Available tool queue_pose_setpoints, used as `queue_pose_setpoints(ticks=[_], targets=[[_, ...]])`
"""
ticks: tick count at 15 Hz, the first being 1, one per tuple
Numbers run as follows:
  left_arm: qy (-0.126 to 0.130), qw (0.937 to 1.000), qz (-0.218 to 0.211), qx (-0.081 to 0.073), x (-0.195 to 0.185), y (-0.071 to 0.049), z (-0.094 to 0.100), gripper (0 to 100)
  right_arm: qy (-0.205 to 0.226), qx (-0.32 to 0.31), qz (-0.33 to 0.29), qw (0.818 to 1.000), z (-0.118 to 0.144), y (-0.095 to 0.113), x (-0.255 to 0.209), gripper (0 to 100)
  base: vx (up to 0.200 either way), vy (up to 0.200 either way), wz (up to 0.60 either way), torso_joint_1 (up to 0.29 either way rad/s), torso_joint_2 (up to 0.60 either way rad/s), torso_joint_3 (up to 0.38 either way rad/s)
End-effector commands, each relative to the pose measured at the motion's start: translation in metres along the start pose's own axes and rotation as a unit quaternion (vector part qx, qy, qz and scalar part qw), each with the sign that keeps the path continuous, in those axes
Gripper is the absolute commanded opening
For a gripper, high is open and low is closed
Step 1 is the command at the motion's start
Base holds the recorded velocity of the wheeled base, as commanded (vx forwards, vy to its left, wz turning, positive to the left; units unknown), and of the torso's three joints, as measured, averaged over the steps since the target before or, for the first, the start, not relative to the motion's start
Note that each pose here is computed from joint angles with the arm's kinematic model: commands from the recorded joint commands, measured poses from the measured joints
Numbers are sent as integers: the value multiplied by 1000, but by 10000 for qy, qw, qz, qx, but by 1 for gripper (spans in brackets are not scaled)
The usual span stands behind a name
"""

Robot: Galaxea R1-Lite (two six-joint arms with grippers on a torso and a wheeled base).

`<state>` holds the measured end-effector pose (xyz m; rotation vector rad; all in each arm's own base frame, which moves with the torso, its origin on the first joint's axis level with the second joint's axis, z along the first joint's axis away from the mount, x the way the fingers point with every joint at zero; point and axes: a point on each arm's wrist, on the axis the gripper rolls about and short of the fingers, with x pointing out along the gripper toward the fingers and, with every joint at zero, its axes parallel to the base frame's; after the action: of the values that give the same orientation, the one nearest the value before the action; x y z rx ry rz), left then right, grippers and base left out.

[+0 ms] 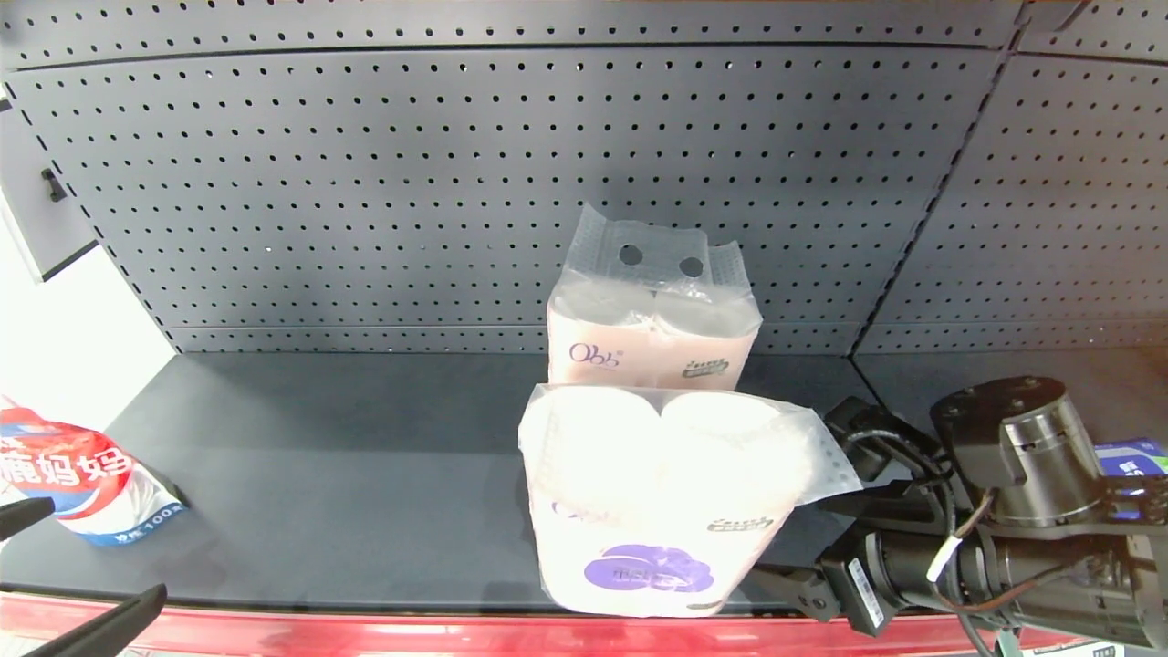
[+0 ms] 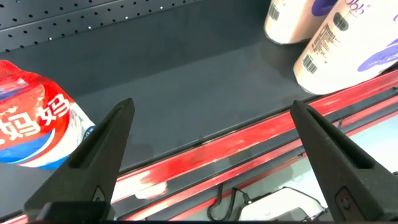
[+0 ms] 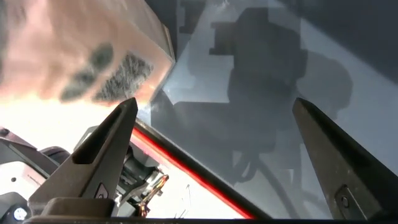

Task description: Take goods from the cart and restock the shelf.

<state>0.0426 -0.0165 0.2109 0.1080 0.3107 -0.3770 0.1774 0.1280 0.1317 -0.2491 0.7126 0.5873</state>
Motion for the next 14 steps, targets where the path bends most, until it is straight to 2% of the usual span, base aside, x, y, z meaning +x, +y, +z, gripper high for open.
queue_pose_setpoints(ticks=[1,4,6,8,10,11,12,13,14], targets=[[24,10000,-4,-2,0,0,-2,100,-246,73,-120,9996,-9,-6,-20,100,0,0,0,0,0,0],[-44,10000,7,-17,-6,-1,-13,100,-888,322,-707,9930,-22,-19,-62,100,0,0,0,0,0,0],[-128,9995,61,-288,-13,-1,-25,100,-1505,600,-1564,9743,-38,-29,-101,100,0,0,0,0,0,0],[-217,9967,477,-612,-20,0,-40,100,-1929,859,-2360,9485,-69,-29,-134,100,0,0,0,0,0,0],[-355,9938,612,-860,-27,0,-50,100,-2011,1057,-2927,9288,-90,-24,-159,100,0,0,0,0,0,0],[-291,9921,774,-945,-31,0,-54,100,-2042,1199,-3246,9157,-94,-20,-176,100,0,0,0,0,0,0],[-210,9908,907,-983,-33,-1,-58,100,-2065,1260,-3363,9102,-97,-18,-183,100,0,0,0,0,0,0],[-160,9876,1156,-1049,-38,-3,-67,100,-2145,1267,-3581,8999,-113,-9,-192,100,0,0,0,0,0,0],[-145,9867,1222,-1062,-40,-4,-73,100,-2171,1225,-3661,8966,-121,-5,-195,100,0,0,0,0,0,0]])
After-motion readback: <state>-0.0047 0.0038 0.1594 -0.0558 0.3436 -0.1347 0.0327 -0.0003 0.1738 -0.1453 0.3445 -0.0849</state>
